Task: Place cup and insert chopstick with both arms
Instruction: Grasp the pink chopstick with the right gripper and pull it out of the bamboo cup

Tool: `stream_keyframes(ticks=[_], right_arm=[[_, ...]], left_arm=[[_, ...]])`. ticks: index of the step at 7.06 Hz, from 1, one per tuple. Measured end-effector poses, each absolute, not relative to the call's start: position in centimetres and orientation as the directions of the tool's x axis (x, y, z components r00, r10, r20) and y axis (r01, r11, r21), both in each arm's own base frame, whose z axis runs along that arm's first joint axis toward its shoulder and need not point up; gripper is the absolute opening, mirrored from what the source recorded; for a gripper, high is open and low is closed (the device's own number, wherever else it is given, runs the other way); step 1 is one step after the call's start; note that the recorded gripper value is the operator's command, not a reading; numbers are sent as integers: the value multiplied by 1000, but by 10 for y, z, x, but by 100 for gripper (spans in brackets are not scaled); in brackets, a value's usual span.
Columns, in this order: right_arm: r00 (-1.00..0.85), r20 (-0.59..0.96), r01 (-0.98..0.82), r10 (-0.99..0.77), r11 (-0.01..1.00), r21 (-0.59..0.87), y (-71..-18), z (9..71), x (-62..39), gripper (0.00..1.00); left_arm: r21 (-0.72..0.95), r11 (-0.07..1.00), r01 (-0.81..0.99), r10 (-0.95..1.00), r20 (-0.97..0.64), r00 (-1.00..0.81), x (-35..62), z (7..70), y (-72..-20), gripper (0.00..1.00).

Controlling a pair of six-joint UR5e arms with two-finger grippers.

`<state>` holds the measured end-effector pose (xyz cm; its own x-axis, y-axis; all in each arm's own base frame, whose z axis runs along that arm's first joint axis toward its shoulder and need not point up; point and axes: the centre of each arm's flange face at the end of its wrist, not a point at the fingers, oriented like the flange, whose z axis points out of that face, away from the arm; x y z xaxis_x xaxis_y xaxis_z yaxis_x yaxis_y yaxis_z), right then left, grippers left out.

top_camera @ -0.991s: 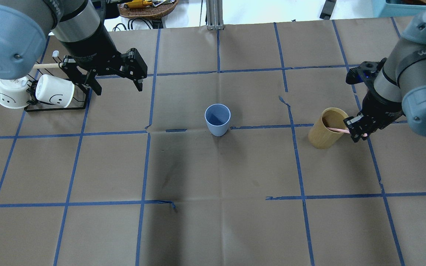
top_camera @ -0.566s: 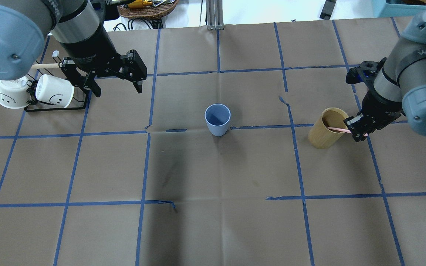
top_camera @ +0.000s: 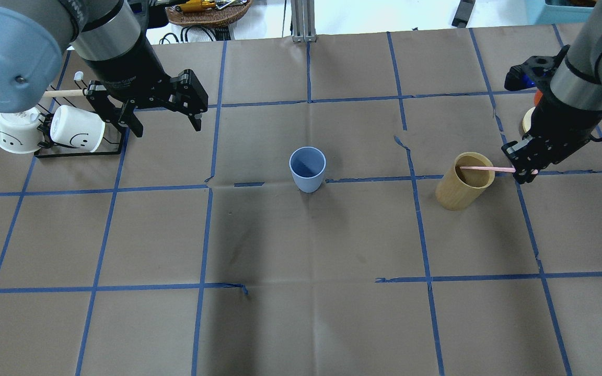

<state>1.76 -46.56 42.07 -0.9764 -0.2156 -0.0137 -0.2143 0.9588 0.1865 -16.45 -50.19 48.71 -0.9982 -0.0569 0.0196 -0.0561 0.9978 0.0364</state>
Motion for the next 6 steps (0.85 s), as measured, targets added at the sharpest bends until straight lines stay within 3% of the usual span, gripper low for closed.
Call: stream_keyframes(ticks=[3,6], right_arm=[[-977,-7,-210,-212,962,173,-468,502,28,6],[-985,-78,-160,-151,979,128,-472,520,70,6]], left_arm=[[38,998,-56,-57,18,-998,-164,487,-502,100],[37,998,-56,-56,17,-998,-163,487,-502,100]])
